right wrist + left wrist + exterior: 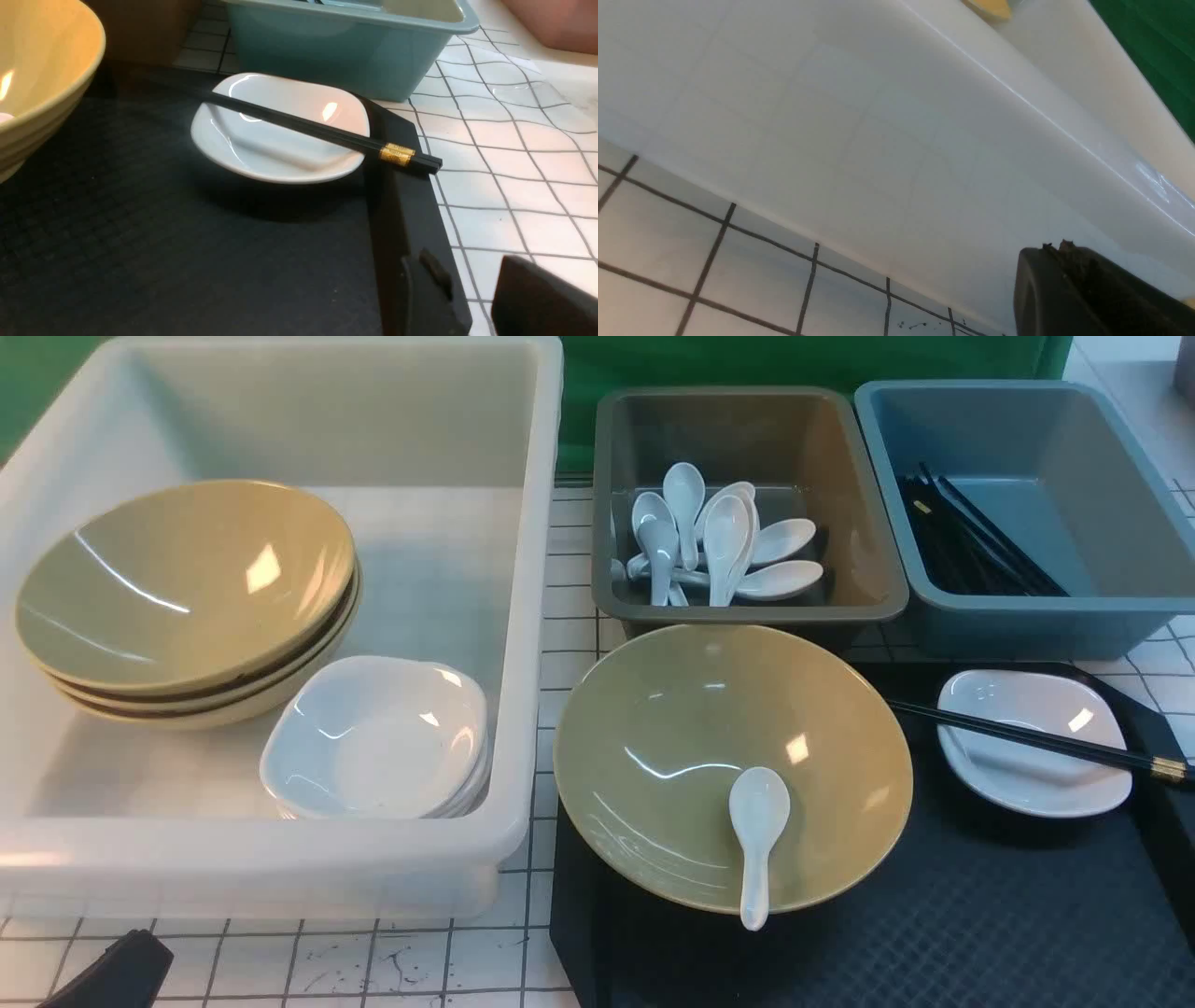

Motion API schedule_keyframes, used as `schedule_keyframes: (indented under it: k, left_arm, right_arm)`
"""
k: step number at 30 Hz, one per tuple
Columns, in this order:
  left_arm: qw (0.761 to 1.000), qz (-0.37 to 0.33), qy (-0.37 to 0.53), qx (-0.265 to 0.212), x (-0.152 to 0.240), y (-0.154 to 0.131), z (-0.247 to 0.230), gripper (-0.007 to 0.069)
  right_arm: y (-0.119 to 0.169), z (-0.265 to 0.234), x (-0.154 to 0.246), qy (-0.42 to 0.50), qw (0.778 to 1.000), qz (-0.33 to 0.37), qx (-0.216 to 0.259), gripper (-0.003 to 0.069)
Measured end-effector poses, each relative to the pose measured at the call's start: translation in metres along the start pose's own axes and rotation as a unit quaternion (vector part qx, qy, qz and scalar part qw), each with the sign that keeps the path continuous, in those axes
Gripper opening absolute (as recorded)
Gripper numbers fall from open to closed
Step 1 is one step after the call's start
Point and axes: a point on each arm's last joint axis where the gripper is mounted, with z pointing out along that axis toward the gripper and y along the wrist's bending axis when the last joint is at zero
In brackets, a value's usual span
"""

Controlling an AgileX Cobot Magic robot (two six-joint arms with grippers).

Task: On white black table put chopsticks spoon bowls plates into blue grey white boxes.
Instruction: 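Move the grippers toward the tableware on the black tray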

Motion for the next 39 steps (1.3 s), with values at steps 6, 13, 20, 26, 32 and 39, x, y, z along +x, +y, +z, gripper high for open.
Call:
schedule_keyframes:
  k: [6, 13, 20, 26, 32, 39]
  left_arm:
    - [1.0, 0.0, 0.0, 0.0, 0.0, 0.0, 0.0, -0.0001]
    - [1.0, 0.0, 0.0, 0.0, 0.0, 0.0, 0.0, -0.0001]
    - [1.0, 0.0, 0.0, 0.0, 0.0, 0.0, 0.0, -0.0001]
    - [1.0, 0.0, 0.0, 0.0, 0.0, 0.0, 0.0, -0.0001]
    - [0.996, -0.086, -0.023, 0.028, -0.003, -0.004, 0.001, -0.0001]
    - [0.933, -0.338, -0.075, 0.098, -0.017, -0.011, -0.002, -0.0001]
  right_arm:
    - [0.0, 0.0, 0.0, 0.0, 1.0, 0.0, 0.0, 0.0235]
    - [0.0, 0.0, 0.0, 0.0, 1.0, 0.0, 0.0, 0.0235]
    - [0.0, 0.0, 0.0, 0.0, 1.0, 0.0, 0.0, 0.0235]
    - [0.0, 0.0, 0.0, 0.0, 1.0, 0.0, 0.0, 0.0235]
    - [0.0, 0.0, 0.0, 0.0, 1.0, 0.0, 0.0, 0.0235]
    - [0.0, 0.0, 0.0, 0.0, 1.0, 0.0, 0.0, 0.0235]
